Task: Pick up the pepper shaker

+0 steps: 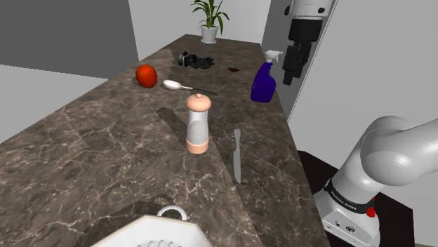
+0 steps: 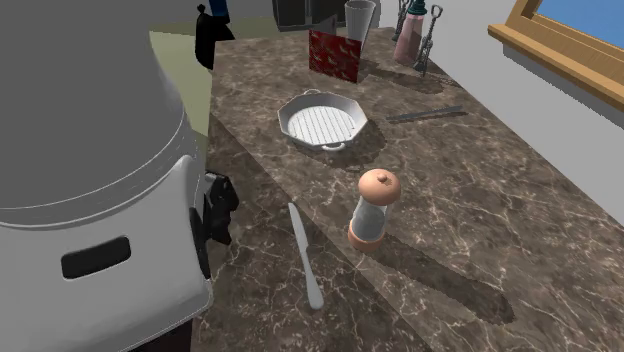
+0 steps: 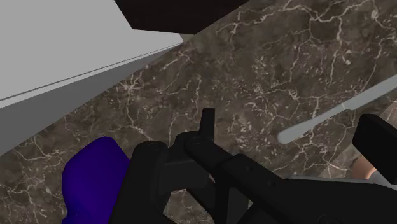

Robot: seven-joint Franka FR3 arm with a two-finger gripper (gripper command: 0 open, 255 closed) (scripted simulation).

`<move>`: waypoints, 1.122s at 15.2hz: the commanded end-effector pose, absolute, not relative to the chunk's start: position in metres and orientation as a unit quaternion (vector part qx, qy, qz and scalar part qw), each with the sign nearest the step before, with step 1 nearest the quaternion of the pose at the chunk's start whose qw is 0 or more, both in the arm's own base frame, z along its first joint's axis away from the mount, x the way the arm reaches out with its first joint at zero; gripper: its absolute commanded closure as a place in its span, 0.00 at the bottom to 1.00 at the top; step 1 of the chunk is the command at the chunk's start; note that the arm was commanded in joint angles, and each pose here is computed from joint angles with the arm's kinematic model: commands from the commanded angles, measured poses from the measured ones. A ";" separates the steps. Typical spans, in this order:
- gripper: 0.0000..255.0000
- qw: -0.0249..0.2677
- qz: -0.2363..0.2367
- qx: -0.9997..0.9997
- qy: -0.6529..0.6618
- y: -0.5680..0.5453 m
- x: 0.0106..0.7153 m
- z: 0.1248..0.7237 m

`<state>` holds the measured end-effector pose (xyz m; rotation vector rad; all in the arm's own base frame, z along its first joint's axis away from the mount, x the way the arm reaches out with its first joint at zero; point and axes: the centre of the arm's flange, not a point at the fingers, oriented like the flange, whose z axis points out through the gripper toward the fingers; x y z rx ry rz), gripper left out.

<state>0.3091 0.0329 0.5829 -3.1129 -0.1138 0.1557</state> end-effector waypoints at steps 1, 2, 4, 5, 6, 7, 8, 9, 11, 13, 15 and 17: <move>0.00 0.011 0.050 -0.998 -0.036 0.033 0.309 0.583; 0.00 0.008 0.052 -0.998 -0.037 0.045 0.317 0.583; 0.00 0.001 0.057 -0.998 -0.038 0.069 0.334 0.583; 0.00 -0.002 0.060 -0.997 -0.039 0.081 0.342 0.583; 0.00 -0.005 0.062 -0.997 -0.040 0.093 0.350 0.583; 0.00 -0.009 0.065 -0.997 -0.040 0.105 0.358 0.583; 0.00 -0.012 0.067 -0.997 -0.041 0.117 0.366 0.583; 0.00 -0.015 0.069 -0.997 -0.042 0.129 0.374 0.582; 0.00 -0.022 0.074 -0.996 -0.043 0.153 0.391 0.581; 0.00 -0.029 0.079 -0.995 -0.044 0.177 0.407 0.579; 0.00 -0.035 0.084 -0.995 -0.046 0.201 0.423 0.576; 0.00 -0.042 0.089 -0.994 -0.047 0.225 0.438 0.574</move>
